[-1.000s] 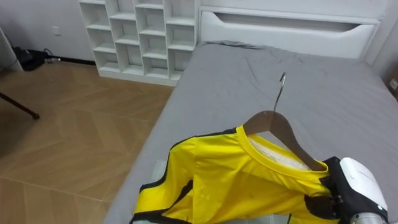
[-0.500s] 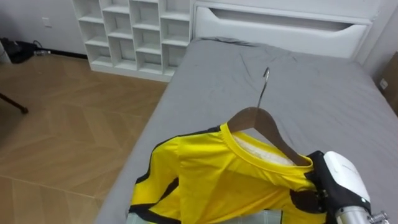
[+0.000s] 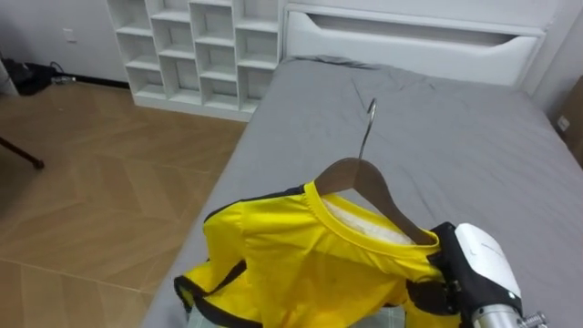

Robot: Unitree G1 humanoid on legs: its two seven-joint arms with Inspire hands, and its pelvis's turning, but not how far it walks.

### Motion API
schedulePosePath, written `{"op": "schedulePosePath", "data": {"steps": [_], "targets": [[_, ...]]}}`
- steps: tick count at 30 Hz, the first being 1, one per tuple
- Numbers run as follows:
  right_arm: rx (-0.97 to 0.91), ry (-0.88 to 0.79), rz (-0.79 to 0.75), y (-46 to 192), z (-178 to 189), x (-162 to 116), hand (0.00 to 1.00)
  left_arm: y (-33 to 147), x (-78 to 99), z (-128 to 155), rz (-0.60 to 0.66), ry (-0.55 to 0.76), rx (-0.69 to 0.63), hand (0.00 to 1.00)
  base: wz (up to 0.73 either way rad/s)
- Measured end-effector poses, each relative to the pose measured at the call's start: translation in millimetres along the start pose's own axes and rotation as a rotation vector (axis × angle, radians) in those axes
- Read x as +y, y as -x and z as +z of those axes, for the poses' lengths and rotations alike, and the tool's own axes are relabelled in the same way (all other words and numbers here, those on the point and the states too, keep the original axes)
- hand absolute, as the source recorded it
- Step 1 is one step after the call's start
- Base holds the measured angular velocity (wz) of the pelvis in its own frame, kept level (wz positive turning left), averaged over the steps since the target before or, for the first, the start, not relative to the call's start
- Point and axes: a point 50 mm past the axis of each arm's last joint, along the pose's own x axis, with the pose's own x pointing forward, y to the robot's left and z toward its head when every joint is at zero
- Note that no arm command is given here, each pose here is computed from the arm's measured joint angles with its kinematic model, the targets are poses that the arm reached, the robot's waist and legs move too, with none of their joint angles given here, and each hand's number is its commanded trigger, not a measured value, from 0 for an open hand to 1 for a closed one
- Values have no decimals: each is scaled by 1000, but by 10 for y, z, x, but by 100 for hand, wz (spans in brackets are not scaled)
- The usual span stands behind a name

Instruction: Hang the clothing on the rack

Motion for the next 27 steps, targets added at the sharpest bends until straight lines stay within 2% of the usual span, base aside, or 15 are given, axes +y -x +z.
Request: {"op": "schedulePosePath", "data": {"steps": [9, 18, 22, 27], "targets": [[-5, 1, 12, -2, 10, -1, 100, 3, 12, -50, -34, -12, 20, 0, 0], [5, 0, 8, -4, -14, -26, 100, 1, -11, -30, -74, -107, 3, 0, -3], [4, 4, 9, 31, -9, -36, 100, 1, -10, -33, -73, -203, -5, 0, -19], [6, 2, 8, 65, -16, -38, 100, -7, -7, -1, -70, -211, -10, 0, -33]]}}
